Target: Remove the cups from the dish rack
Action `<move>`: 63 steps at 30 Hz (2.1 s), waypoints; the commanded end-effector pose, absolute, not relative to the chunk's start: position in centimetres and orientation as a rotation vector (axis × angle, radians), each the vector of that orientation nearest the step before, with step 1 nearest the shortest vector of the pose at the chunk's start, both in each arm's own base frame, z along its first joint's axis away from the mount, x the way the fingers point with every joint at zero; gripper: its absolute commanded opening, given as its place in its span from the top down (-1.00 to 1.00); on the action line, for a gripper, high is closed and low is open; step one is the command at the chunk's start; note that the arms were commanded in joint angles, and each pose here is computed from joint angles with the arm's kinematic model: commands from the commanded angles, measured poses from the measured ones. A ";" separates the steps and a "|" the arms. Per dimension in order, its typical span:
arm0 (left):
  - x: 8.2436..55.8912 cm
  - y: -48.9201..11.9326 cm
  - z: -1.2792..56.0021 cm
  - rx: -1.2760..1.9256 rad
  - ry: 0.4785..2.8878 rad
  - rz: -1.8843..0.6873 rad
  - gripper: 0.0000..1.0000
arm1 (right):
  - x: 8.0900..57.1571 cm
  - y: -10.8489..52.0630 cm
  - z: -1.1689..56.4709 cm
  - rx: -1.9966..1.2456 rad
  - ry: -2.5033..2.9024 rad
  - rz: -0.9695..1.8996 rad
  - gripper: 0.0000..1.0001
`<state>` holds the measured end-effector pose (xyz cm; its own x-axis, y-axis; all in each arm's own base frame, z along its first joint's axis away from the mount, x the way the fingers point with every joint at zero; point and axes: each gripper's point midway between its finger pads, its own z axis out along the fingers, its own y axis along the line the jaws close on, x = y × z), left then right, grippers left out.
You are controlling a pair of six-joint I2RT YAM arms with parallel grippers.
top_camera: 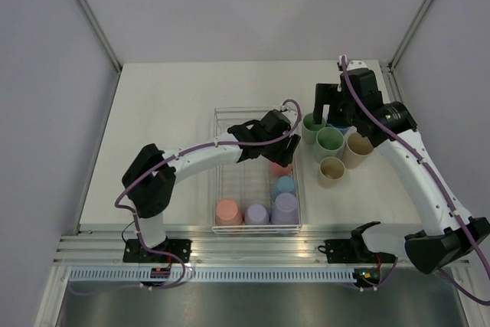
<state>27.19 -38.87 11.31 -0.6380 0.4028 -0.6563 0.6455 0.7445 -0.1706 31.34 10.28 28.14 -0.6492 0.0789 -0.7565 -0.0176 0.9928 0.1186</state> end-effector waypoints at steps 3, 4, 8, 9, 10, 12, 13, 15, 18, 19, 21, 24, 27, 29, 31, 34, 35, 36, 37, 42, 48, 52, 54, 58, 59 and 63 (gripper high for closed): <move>28.0 -36.5 13.9 0.674 2.286 -0.432 0.88 | 30.7 11.5 29.2 0.042 2.201 0.267 -0.96; 28.1 -36.0 14.5 0.624 2.281 -0.426 0.95 | 30.9 11.9 29.6 0.039 2.173 0.304 -0.96; 29.1 -33.3 18.6 0.418 2.209 -0.508 0.95 | 30.2 13.9 28.8 -0.001 2.143 0.454 -0.96; 29.2 -32.7 18.7 0.373 2.197 -0.542 0.95 | 29.3 15.0 29.2 -0.040 2.130 0.543 -0.96; 29.2 -32.0 21.2 0.283 2.147 -0.624 0.95 | 29.5 15.6 29.7 -0.051 2.094 0.585 -0.96; 30.1 -30.0 21.3 0.165 2.112 -0.708 0.95 | 28.5 16.6 29.2 -0.063 2.078 0.681 -0.96; 30.3 -28.8 22.9 0.080 2.071 -0.822 0.95 | 28.1 17.9 29.9 -0.101 2.040 0.775 -0.96; 30.2 -28.0 22.9 -0.046 2.011 -1.007 0.95 | 27.2 19.3 30.1 -0.123 1.990 0.899 -0.96; 29.3 -26.2 22.0 -0.181 1.979 -1.242 0.95 | 25.4 21.0 29.3 -0.144 1.978 1.085 -0.96; 29.6 -26.0 23.1 -0.183 1.916 -1.297 0.95 | 25.4 21.7 30.3 -0.171 1.918 1.141 -0.96; 28.7 -26.6 22.4 -0.199 1.941 -1.390 0.95 | 24.2 22.8 29.3 -0.183 1.927 1.269 -0.96; 27.6 -27.8 23.6 -0.199 1.874 -1.594 0.95 | 23.7 23.8 29.3 -0.227 1.875 1.370 -0.96; 26.7 -28.5 25.8 -0.167 1.763 -1.763 0.95 | 23.7 24.3 28.9 -0.241 1.870 1.408 -0.96; 26.6 -28.5 26.4 -0.158 1.703 -1.803 0.95 | 23.9 24.4 28.3 -0.236 1.889 1.410 -0.94; 26.7 -28.4 26.4 -0.190 1.682 -1.833 0.95 | 23.8 24.5 28.2 -0.247 1.888 1.417 -0.93; 26.7 -28.6 26.9 -0.203 1.651 -1.890 0.95 | 23.9 24.8 27.8 -0.254 1.893 1.424 -0.91; 26.7 -28.6 26.8 -0.210 1.647 -1.904 0.95 | 23.7 25.1 27.6 -0.252 1.902 1.436 -0.87; 26.6 -28.5 27.5 -0.211 1.608 -1.937 0.96 | 23.7 25.4 27.6 -0.261 1.896 1.448 -0.86; 26.7 -28.7 26.9 -0.229 1.618 -1.947 0.95 | 23.7 25.6 27.5 -0.262 1.897 1.454 -0.85; 26.1 -29.7 27.3 -0.227 1.586 -2.025 0.95 | 23.0 27.6 27.9 -0.308 1.870 1.526 -0.60; 25.2 -31.2 28.1 -0.182 1.577 -2.071 0.95 | 22.7 29.0 28.4 -0.347 1.846 1.575 0.49; 25.0 -31.0 28.1 -0.201 1.569 -2.078 0.24 | 23.0 28.8 28.6 -0.351 1.841 1.540 0.99; 25.1 -30.8 27.6 -0.225 1.576 -2.073 -0.41 | 23.3 28.4 28.3 -0.329 1.864 1.494 0.99; 25.5 -30.3 26.7 -0.274 1.597 -2.054 -0.83 | 24.2 27.1 28.8 -0.350 1.866 1.316 0.99; 25.6 -30.1 26.4 -0.288 1.604 -2.046 -0.95 | 24.6 26.3 27.5 -0.313 1.937 1.236 0.99; 26.6 -28.5 25.1 -0.335 1.624 -1.985 -0.99 | 26.5 23.3 27.7 -0.288 2.002 0.947 0.99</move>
<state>26.23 -29.91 24.03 -0.8450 -0.5188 -0.1298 0.2113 -0.1009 -0.9722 24.55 26.54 26.64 -0.6902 0.1849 -0.6996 -0.5489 0.4962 0.6726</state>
